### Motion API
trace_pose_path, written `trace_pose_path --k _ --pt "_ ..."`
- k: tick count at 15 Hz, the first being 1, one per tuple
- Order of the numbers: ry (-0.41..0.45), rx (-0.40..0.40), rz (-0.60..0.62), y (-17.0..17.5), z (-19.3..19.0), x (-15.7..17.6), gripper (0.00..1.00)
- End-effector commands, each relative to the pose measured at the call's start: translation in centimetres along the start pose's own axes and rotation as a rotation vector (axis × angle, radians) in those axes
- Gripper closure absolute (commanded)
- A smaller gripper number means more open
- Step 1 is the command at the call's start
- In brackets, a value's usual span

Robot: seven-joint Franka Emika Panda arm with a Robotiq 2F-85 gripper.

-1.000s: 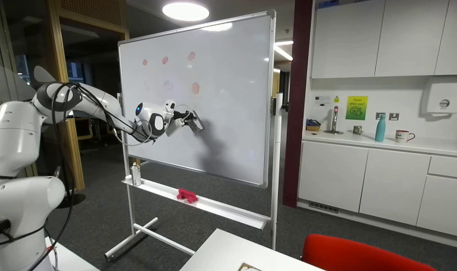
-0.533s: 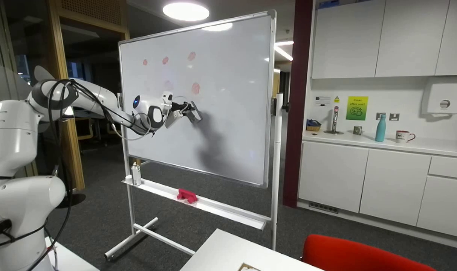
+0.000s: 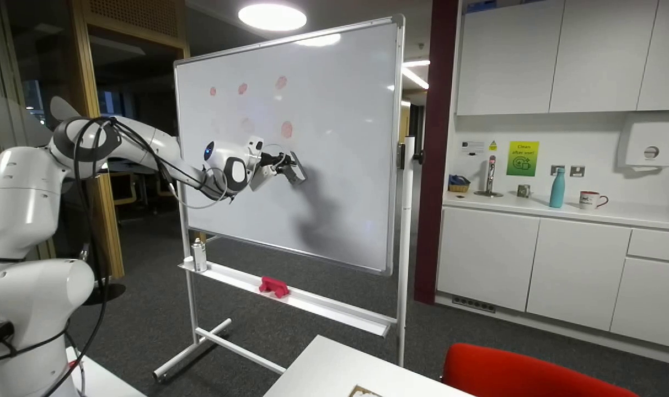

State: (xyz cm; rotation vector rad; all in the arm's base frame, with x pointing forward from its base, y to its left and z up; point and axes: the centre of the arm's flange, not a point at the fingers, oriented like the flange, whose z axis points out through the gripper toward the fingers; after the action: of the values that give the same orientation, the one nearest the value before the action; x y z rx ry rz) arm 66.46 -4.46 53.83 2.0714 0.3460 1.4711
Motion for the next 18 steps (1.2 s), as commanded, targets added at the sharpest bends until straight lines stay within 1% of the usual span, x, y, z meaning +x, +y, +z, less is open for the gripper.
trace_pose_path --k 1,5,12,18 --pt "-0.031 -0.022 -0.02 -0.1 2.4 -1.5 0.65" --pt "-0.046 -0.03 -0.043 -0.7 2.8 -2.3 0.65" --pt "-0.018 -0.022 -0.052 -1.8 1.3 -0.3 0.65" --pt "-0.001 -0.03 -0.077 -3.1 0.3 1.2 0.65"
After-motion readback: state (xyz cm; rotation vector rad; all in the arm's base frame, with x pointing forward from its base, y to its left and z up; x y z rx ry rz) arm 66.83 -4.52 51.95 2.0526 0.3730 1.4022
